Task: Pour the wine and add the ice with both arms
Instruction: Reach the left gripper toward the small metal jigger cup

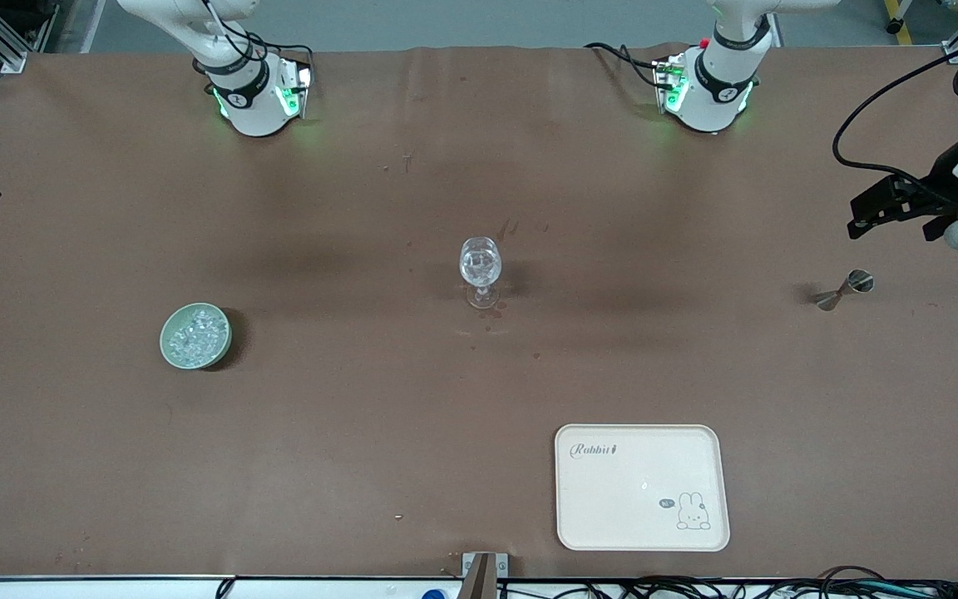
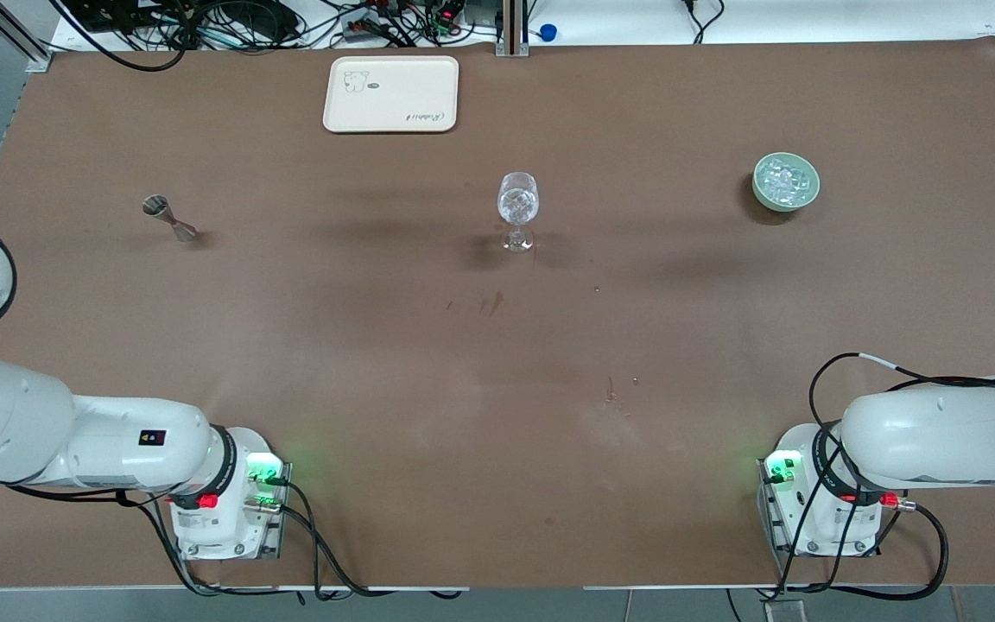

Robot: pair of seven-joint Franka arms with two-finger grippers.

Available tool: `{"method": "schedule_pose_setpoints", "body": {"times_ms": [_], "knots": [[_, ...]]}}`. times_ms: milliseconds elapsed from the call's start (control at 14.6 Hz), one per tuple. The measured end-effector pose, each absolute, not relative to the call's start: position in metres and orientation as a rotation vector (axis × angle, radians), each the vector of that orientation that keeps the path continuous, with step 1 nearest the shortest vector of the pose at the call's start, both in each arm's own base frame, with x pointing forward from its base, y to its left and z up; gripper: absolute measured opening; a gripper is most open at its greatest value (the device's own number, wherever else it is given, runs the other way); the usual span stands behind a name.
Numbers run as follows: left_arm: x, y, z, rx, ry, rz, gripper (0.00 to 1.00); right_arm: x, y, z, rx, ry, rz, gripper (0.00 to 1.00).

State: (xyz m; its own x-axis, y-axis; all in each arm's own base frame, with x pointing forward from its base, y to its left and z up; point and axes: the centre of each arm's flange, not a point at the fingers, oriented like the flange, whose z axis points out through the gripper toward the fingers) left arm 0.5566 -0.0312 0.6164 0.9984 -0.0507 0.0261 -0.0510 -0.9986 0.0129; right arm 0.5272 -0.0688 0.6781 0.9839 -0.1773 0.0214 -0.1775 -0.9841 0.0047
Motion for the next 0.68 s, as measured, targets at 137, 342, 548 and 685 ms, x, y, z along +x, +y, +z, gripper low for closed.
{"method": "schedule_pose_setpoints", "body": {"times_ms": [137, 342, 548, 685], "knots": [[0.557, -0.031, 0.616, 3.127, -0.078, 0.04, 1.0, 0.526, -0.064, 0.677, 3.124, -0.267, 0.012, 1.0], [0.557, -0.03, 0.616, 3.127, -0.075, 0.04, 1.0, 0.526, -0.059, 0.676, 3.126, -0.251, 0.001, 1.0], [0.555, -0.027, 0.612, 3.128, -0.066, -0.002, 1.0, 0.525, -0.058, 0.676, 3.126, -0.25, -0.012, 1.0], [0.556, -0.011, 0.608, 3.129, 0.026, -0.022, 1.0, 0.524, -0.058, 0.675, 3.126, -0.251, -0.025, 1.0]]}}
